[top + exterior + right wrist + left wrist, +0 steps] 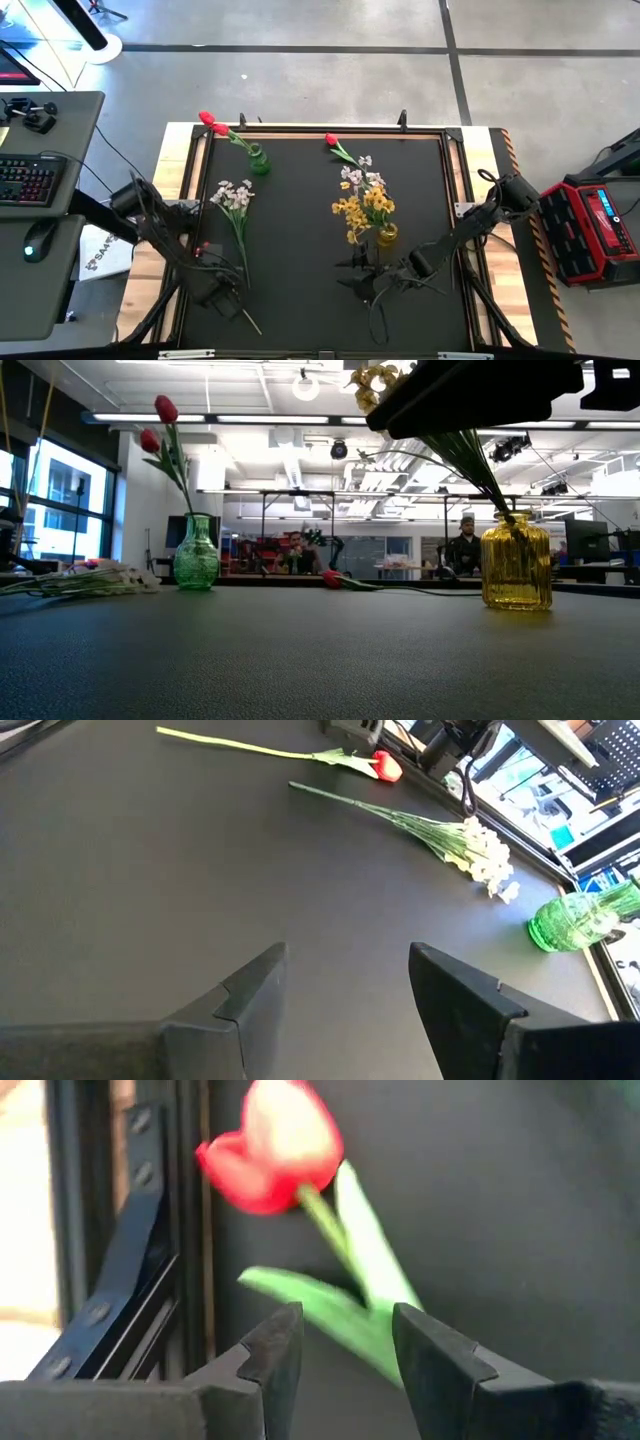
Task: Sort flowers into vase by color
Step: Put the bottom red tulip in the green vase
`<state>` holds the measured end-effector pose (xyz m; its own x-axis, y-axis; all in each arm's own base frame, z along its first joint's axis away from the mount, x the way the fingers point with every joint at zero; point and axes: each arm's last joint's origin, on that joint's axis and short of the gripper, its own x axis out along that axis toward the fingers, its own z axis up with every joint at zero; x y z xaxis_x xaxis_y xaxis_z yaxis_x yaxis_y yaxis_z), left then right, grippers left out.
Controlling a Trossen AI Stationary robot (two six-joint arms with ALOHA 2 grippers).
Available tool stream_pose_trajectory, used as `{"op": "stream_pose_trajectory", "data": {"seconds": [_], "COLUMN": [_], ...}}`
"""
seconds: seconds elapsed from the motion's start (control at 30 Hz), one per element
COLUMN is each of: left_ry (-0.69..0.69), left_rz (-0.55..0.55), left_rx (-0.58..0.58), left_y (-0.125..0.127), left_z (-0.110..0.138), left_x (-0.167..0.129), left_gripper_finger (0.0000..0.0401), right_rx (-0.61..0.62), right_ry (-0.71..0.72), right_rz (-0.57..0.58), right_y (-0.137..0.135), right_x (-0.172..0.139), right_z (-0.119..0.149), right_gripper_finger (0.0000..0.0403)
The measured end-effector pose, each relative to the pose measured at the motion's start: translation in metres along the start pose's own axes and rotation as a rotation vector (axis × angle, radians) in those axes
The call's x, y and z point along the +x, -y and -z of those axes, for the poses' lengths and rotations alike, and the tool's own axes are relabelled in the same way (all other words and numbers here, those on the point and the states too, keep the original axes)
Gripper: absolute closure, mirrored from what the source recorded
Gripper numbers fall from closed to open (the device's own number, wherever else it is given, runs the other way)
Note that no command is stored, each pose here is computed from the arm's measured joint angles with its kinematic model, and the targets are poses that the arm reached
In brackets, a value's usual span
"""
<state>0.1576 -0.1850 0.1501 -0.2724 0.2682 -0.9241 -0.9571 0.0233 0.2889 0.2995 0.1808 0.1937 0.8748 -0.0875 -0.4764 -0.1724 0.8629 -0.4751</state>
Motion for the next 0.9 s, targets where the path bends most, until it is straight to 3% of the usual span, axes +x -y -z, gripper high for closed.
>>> {"op": "stream_pose_trajectory", "data": {"seconds": [0.47, 0.57, 0.77, 0.9], "left_ry": [0.023, 0.035, 0.083, 0.112], "left_rz": [0.033, 0.066, 0.156, 0.233], "left_rx": [0.004, 0.017, 0.042, 0.04], "left_y": [-0.001, 0.0, -0.006, -0.013], "left_z": [-0.011, -0.012, -0.019, -0.028], "left_x": [0.029, 0.028, 0.019, 0.006], "left_gripper_finger": [0.0265, 0.0292, 0.0383, 0.039], "right_rx": [0.028, 0.029, 0.018, -0.013], "right_ry": [-0.006, -0.005, -0.009, -0.024], "right_rz": [0.0, 0.001, 0.023, 0.09], "right_y": [0.0, 0.0, 0.001, 0.002], "right_x": [0.0, 0.0, 0.0, -0.009], "right_z": [0.001, 0.001, 0.001, -0.002], "right_gripper_finger": [0.0208, 0.0208, 0.0208, 0.0208]}}
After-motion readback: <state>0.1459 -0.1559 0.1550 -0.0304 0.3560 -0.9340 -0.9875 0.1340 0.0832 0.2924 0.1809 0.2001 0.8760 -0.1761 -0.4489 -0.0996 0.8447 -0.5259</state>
